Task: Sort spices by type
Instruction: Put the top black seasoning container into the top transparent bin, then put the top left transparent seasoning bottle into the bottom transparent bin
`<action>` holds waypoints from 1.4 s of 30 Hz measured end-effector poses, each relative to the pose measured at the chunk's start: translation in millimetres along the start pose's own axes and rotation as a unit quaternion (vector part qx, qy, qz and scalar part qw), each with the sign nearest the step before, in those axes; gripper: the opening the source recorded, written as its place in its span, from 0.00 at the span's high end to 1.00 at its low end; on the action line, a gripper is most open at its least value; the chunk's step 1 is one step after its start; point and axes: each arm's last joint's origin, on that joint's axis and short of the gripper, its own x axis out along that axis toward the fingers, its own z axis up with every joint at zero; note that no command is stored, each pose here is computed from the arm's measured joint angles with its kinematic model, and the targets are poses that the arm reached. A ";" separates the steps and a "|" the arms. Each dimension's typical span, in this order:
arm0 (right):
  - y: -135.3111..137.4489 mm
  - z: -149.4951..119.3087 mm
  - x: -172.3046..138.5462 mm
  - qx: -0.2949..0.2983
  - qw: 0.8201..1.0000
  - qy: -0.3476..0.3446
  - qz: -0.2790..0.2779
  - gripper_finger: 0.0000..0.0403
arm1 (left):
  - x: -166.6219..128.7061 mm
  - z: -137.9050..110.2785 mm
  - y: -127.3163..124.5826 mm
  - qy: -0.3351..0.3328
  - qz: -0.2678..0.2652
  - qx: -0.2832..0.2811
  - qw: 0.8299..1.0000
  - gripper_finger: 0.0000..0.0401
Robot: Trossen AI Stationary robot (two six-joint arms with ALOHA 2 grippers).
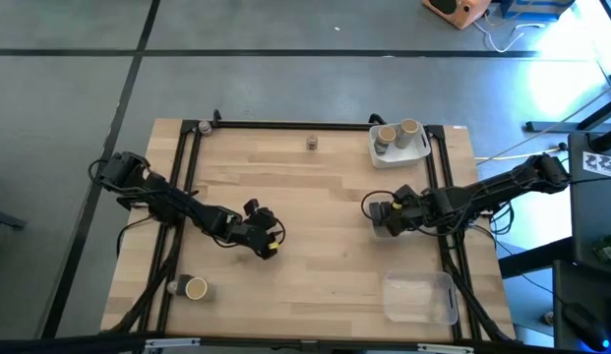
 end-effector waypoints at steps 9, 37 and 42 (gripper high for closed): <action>2.3 14.8 -37.0 -0.032 0.999 0.014 -0.015 0.34 | 0.0 0.0 0.0 0.000 0.000 0.001 1.000 0.56; 98.8 85.3 -37.5 -0.424 0.846 -0.318 0.053 0.33 | 12.2 29.9 12.9 -0.084 0.008 0.038 0.996 0.56; 99.0 109.7 -1.1 -0.442 0.848 -0.292 0.015 0.33 | 20.4 44.1 33.4 -0.090 0.045 0.066 0.993 0.56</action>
